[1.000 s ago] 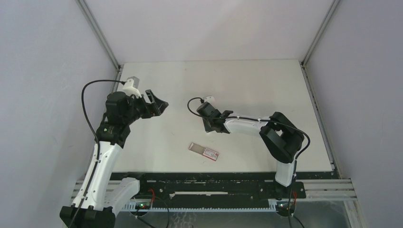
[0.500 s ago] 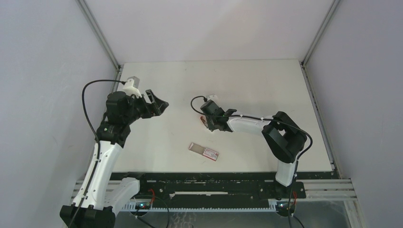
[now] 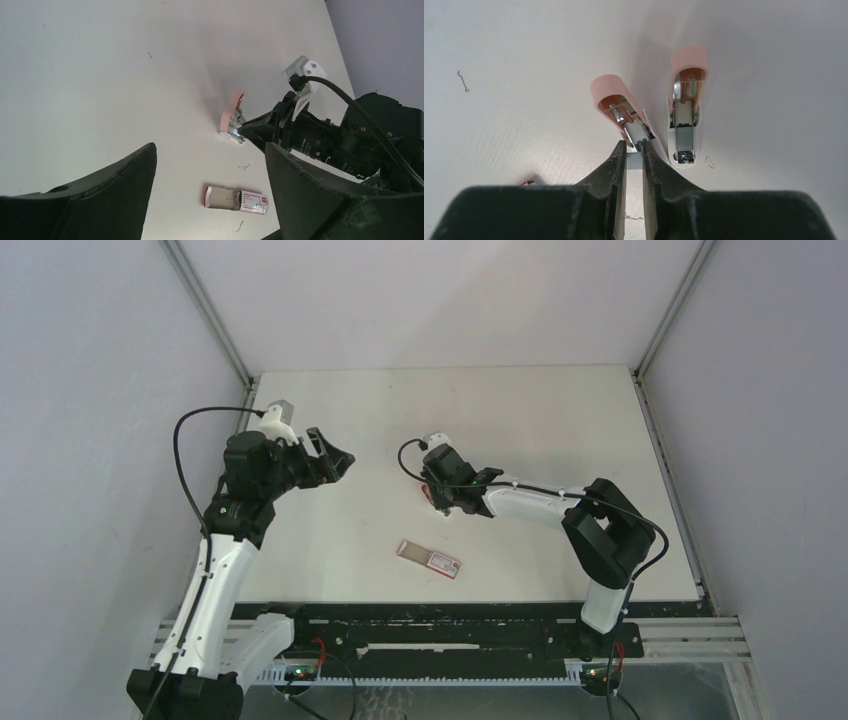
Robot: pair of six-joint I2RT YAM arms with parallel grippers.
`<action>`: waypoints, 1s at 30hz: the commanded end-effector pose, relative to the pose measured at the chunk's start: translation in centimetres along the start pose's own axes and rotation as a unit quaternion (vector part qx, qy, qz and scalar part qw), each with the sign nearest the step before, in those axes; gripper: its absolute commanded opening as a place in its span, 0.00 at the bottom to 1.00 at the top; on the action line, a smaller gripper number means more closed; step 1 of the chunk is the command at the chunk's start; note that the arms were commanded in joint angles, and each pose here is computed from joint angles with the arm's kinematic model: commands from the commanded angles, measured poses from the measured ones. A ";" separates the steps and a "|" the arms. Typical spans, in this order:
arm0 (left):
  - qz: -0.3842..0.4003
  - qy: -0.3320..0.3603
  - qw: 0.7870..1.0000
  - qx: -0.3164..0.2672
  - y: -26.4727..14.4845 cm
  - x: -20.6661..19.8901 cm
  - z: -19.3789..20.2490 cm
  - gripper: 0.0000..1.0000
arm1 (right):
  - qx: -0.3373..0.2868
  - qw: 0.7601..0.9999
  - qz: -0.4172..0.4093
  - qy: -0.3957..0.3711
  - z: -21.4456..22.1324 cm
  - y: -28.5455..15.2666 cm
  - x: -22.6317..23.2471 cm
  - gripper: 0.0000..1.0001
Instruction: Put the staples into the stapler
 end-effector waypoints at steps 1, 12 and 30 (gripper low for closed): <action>0.009 -0.006 1.000 0.000 0.4 0.1 0.6 0.83 | -0.015 0.999 -0.034 -0.040 -0.6 0.3 0.6 0.12; 0.012 0.001 1.000 -0.003 0.4 0.1 0.7 0.83 | -0.004 0.994 -0.068 -0.084 0.2 0.8 0.0 0.12; 0.010 0.004 1.000 -0.003 0.5 0.3 0.8 0.82 | 0.009 0.989 -0.084 -0.122 0.6 1.9 -1.0 0.12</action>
Point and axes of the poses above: each gripper's point midway between its finger pads, its own y axis out along the fingers, its own x axis along the line the jaws close on, z = x × y, the point moved 3 cm from there along -y, back along the fingers, and after that the axes turned 14 degrees about y, right-handed, at the moved point
